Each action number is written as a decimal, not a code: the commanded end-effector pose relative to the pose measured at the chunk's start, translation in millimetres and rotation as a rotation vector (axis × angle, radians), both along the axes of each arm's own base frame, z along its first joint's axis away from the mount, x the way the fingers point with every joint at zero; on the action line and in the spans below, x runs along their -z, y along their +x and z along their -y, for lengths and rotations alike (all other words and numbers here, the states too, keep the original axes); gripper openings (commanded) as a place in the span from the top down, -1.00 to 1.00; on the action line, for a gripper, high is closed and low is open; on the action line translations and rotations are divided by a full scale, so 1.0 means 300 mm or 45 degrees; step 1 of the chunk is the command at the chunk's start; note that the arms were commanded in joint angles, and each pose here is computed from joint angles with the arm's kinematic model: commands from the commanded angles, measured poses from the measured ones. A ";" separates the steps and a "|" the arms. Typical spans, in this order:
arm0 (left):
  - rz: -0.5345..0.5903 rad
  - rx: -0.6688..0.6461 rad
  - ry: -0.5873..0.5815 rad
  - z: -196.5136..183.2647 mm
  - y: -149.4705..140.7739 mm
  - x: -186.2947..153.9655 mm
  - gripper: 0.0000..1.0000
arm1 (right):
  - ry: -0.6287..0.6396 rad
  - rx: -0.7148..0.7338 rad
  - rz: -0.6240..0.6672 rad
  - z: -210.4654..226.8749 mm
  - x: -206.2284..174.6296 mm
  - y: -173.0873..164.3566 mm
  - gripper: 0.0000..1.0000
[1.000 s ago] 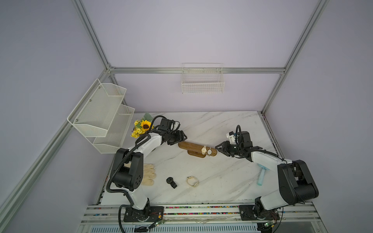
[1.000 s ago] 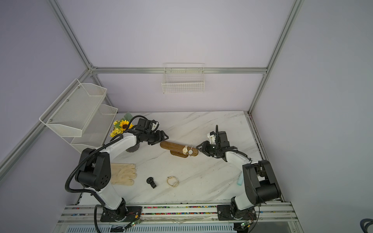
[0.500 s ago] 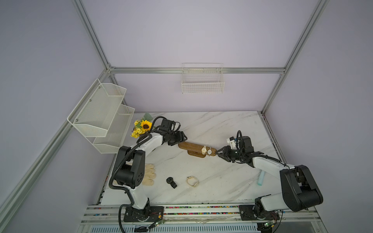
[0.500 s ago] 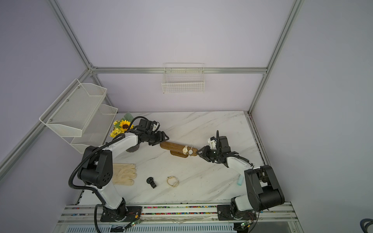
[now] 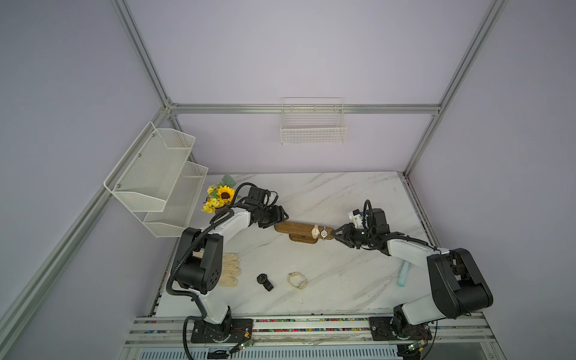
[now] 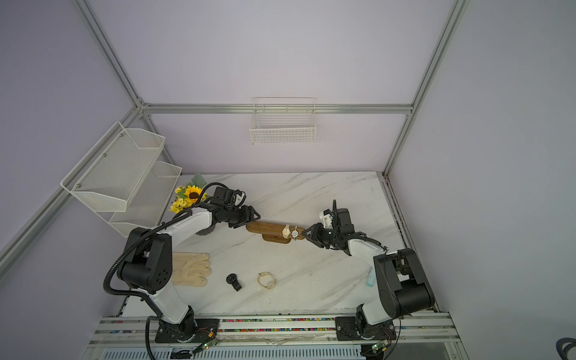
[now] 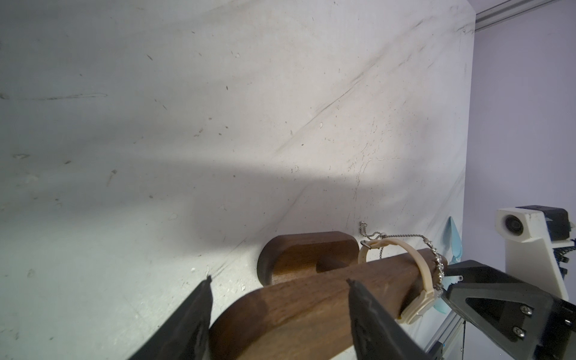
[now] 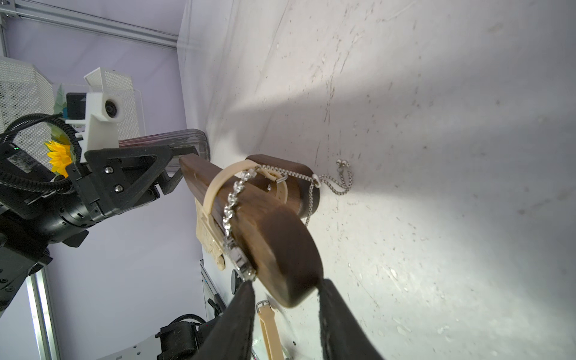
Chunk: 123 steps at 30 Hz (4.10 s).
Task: Place watch on stand
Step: Adjust the stand at the center of the board, then pick up the watch at the center of the board.
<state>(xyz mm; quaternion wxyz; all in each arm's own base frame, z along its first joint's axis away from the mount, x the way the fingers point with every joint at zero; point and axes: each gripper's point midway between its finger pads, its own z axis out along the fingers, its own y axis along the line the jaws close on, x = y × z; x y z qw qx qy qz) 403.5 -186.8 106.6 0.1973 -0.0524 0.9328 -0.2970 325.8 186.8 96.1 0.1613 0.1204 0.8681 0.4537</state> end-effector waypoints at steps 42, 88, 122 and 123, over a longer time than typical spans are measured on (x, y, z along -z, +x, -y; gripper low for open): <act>0.387 -0.012 0.194 -0.110 -0.140 -0.336 -0.37 | -0.827 -0.387 0.261 -0.528 0.092 -0.434 0.27; 0.286 0.134 0.182 -0.091 -0.243 -0.272 -0.29 | -0.842 -0.678 0.174 -0.546 0.157 -0.390 1.00; 0.741 0.817 0.063 0.219 -0.503 -0.514 -0.40 | -0.374 -0.795 -0.203 -0.383 -0.267 -0.171 1.00; 0.748 0.827 0.082 0.224 -0.501 -0.508 -0.40 | -0.366 -0.807 -0.213 -0.383 -0.265 -0.179 1.00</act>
